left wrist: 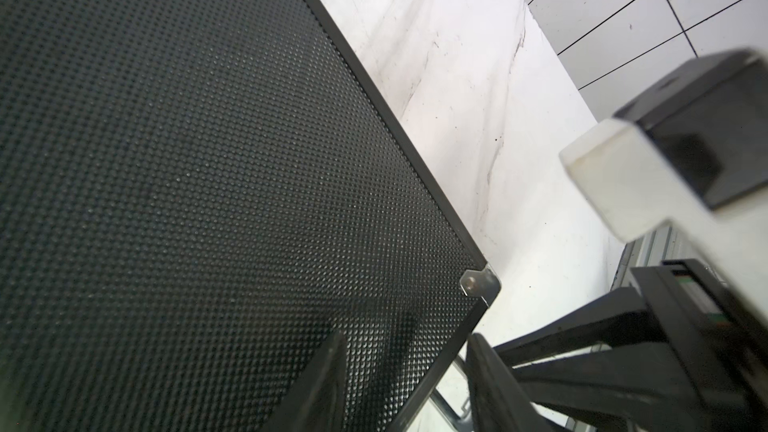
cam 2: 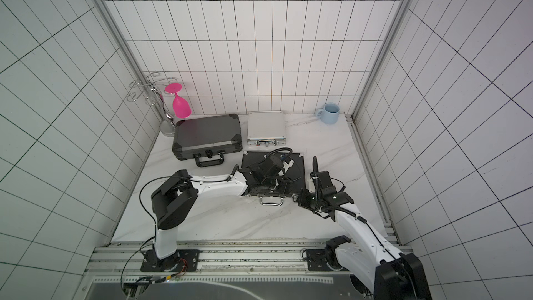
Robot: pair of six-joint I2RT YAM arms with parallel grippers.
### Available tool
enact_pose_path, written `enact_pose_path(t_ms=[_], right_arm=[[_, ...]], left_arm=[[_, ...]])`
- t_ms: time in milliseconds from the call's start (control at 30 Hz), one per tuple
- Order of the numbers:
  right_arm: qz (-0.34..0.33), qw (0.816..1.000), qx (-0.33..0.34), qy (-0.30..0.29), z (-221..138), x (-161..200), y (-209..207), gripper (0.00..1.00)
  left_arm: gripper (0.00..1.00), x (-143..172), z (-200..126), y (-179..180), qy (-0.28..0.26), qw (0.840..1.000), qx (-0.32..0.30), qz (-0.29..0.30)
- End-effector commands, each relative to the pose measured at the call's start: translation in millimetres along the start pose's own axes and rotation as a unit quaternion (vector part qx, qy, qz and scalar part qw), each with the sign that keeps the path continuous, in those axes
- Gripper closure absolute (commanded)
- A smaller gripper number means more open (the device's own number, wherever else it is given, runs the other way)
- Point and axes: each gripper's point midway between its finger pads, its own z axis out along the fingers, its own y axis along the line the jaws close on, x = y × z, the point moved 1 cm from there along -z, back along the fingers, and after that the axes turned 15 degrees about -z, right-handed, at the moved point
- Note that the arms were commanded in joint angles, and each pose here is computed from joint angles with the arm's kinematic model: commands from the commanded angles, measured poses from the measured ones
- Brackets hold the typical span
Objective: Close the poker set cases
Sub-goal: Fasten the fastener on the poker set case.
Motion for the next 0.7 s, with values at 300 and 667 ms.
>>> enact_pose_path(t_ms=[300,667], right_arm=[[0.023,0.999,0.032,-0.007,19.2,5.7,-21.0,0.84],[0.011,1.0,0.013,-0.002,2.6,-6.3,-4.6,0.85]], left_arm=[[0.5,69.0,12.8,87.4,0.124,0.981,-0.14,-0.052],[0.49,69.5,11.9,91.6,0.12,0.981,-0.141,-0.058]])
